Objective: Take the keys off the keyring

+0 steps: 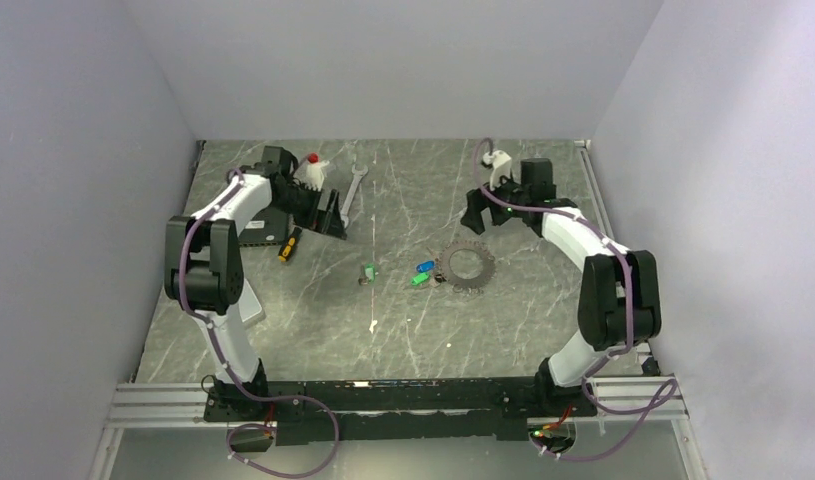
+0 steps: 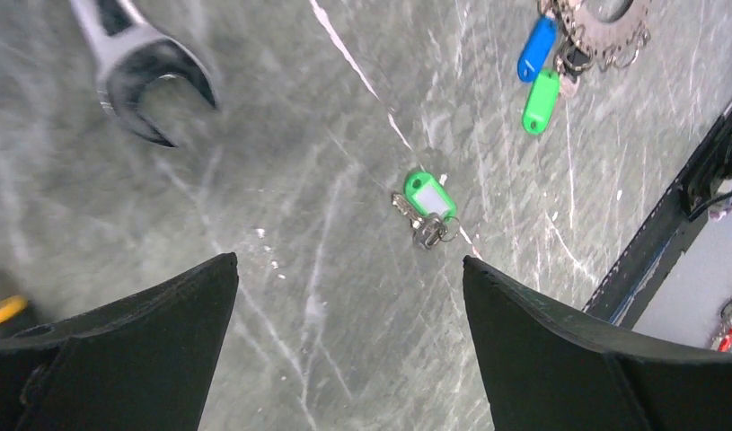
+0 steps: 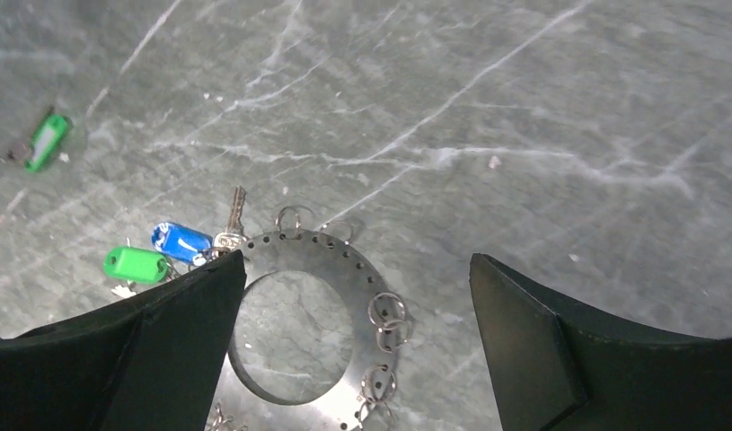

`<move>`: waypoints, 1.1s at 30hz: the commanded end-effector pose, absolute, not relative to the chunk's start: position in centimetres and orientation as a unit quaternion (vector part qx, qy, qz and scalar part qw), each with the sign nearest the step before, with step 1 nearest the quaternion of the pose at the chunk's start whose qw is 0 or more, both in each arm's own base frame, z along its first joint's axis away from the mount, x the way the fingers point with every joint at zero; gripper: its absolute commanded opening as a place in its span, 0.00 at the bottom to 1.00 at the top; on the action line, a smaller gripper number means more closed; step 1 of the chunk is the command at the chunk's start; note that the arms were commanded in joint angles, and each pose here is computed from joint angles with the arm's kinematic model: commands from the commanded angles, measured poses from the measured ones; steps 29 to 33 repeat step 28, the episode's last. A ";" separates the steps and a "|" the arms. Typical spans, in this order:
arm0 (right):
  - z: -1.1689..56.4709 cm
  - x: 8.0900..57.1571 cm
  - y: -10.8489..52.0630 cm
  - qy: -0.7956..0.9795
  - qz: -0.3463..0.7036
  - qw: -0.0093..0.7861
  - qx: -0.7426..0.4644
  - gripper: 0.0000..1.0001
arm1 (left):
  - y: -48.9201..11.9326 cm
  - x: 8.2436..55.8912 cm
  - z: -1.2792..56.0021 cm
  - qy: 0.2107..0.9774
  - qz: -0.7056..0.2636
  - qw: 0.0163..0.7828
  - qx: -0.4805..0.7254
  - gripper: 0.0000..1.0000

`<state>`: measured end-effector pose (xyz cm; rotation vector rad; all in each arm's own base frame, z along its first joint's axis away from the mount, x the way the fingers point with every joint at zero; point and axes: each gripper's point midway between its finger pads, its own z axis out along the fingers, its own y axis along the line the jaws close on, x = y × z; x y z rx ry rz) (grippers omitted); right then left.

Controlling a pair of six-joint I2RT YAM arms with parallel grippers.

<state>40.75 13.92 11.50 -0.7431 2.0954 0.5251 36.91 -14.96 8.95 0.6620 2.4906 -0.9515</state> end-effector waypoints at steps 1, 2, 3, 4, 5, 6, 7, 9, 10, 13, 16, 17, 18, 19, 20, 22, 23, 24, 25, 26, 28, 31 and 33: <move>16.6 42.2 11.4 0.810 0.242 0.475 -0.243 1.00 | -12.7 39.2 13.1 0.890 -0.312 0.238 0.232 1.00; 17.0 42.5 10.6 0.810 0.244 0.480 -0.232 1.00 | -12.1 40.0 14.0 0.889 -0.308 0.249 0.229 1.00; 17.3 42.8 9.2 0.812 0.242 0.486 -0.215 1.00 | -11.3 40.6 14.6 0.890 -0.303 0.258 0.221 0.99; 17.5 43.0 8.1 0.812 0.242 0.490 -0.202 1.00 | -10.6 41.1 15.3 0.888 -0.301 0.269 0.219 0.99; 17.6 43.3 6.9 0.815 0.239 0.493 -0.188 1.00 | -9.1 41.8 15.7 0.893 -0.288 0.281 0.203 1.00; 17.5 43.5 5.9 0.818 0.237 0.493 -0.176 1.00 | -8.2 42.4 16.1 0.896 -0.273 0.292 0.193 0.99; 17.3 43.7 4.8 0.823 0.232 0.491 -0.166 1.00 | -7.2 42.9 16.4 0.900 -0.258 0.301 0.182 1.00; 16.2 43.8 2.9 0.836 0.222 0.481 -0.144 1.00 | -5.7 43.6 16.9 0.902 -0.238 0.318 0.166 0.99; 15.4 43.7 2.0 0.844 0.217 0.473 -0.131 1.00 | -4.9 43.8 17.1 0.903 -0.229 0.326 0.159 0.99; 13.4 43.5 0.0 0.857 0.201 0.464 -0.093 1.00 | -2.9 44.3 17.0 0.903 -0.207 0.352 0.132 1.00; 12.3 42.8 -0.4 0.860 0.204 0.460 -0.078 1.00 | -1.4 44.0 15.6 0.907 -0.199 0.358 0.103 0.99; 12.2 42.6 -0.4 0.860 0.206 0.460 -0.077 1.00 | -1.0 43.7 14.9 0.911 -0.195 0.353 0.089 0.99; 12.0 42.4 -0.3 0.860 0.207 0.461 -0.077 1.00 | -0.5 43.7 14.6 0.913 -0.191 0.351 0.079 1.00; 11.9 42.2 -0.1 0.857 0.209 0.464 -0.079 1.00 | -0.2 43.5 14.2 0.915 -0.191 0.348 0.069 0.99; 11.9 42.0 0.1 0.855 0.213 0.467 -0.081 1.00 | 0.1 43.5 13.9 0.916 -0.193 0.346 0.060 0.99; 11.9 41.6 0.4 0.853 0.219 0.467 -0.083 1.00 | 0.9 43.5 13.4 0.918 -0.187 0.347 0.043 0.99; 12.0 41.5 0.6 0.850 0.224 0.468 -0.088 1.00 | 1.1 43.5 13.4 0.918 -0.186 0.349 0.038 1.00; 12.1 41.4 0.7 0.849 0.228 0.468 -0.089 1.00 | 1.4 43.5 13.4 0.917 -0.182 0.353 0.035 1.00; 12.3 41.4 0.9 0.848 0.232 0.468 -0.089 1.00 | 1.5 43.6 13.5 0.916 -0.180 0.356 0.032 0.99; 12.4 41.3 1.0 0.847 0.235 0.468 -0.090 1.00 | 1.6 43.5 13.6 0.915 -0.178 0.360 0.030 0.99; 12.5 41.2 1.2 0.846 0.240 0.468 -0.090 1.00 | 1.8 43.5 13.9 0.914 -0.172 0.365 0.031 0.99; 12.5 41.2 1.2 0.846 0.240 0.468 -0.090 1.00 | 1.8 43.5 13.9 0.914 -0.172 0.365 0.031 0.99; 12.5 41.2 1.2 0.846 0.240 0.468 -0.090 1.00 | 1.8 43.5 13.9 0.914 -0.172 0.365 0.031 0.99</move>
